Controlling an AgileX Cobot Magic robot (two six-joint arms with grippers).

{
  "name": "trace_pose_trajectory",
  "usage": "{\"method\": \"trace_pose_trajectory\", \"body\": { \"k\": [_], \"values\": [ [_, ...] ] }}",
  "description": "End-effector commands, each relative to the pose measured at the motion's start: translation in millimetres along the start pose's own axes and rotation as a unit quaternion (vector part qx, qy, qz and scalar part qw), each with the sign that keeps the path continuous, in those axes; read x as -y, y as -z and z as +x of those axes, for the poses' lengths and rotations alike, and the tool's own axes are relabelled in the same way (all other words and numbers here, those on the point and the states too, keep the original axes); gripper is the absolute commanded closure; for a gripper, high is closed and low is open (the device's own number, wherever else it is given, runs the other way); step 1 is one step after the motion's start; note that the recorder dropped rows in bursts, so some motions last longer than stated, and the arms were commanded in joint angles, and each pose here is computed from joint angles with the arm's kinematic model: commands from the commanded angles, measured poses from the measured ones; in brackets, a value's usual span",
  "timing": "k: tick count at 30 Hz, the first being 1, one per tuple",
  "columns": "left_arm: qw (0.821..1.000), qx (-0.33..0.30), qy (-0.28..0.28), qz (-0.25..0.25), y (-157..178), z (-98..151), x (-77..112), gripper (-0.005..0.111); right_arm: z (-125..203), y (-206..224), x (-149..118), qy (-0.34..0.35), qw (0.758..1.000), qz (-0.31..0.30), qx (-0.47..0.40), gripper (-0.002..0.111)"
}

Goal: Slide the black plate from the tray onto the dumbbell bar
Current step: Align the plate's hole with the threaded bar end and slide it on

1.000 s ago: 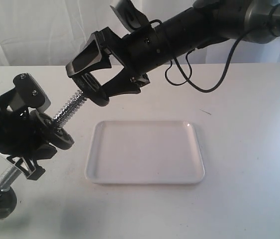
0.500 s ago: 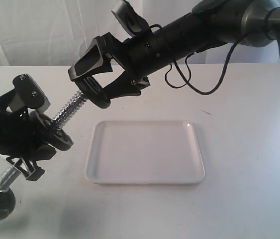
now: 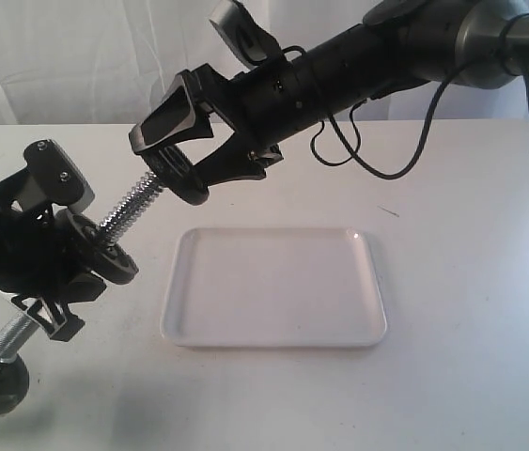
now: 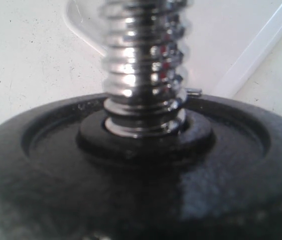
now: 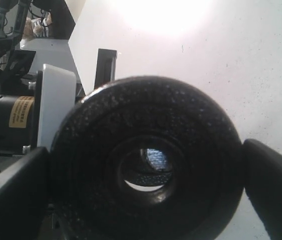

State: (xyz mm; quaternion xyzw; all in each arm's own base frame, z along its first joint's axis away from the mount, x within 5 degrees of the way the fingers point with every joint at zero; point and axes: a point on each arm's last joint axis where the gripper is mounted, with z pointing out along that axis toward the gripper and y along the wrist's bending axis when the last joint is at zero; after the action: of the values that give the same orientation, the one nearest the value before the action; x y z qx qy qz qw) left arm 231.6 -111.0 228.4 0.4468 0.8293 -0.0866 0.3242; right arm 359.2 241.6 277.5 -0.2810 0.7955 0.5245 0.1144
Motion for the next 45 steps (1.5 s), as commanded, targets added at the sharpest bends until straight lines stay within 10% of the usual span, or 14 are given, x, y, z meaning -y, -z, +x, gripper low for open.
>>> {"method": "trace_pose_trajectory", "body": {
  "k": [1,45],
  "values": [
    [0.997,0.063,0.026,-0.037,17.1,-18.7,-6.3,0.107,-3.7,2.8,-10.4,0.006,0.999,-0.028,0.017,0.108],
    [0.994,0.093,-0.018,-0.062,15.3,-31.1,1.5,0.107,-1.7,-4.8,-15.4,0.047,0.998,-0.034,0.010,0.108]
  ]
}}
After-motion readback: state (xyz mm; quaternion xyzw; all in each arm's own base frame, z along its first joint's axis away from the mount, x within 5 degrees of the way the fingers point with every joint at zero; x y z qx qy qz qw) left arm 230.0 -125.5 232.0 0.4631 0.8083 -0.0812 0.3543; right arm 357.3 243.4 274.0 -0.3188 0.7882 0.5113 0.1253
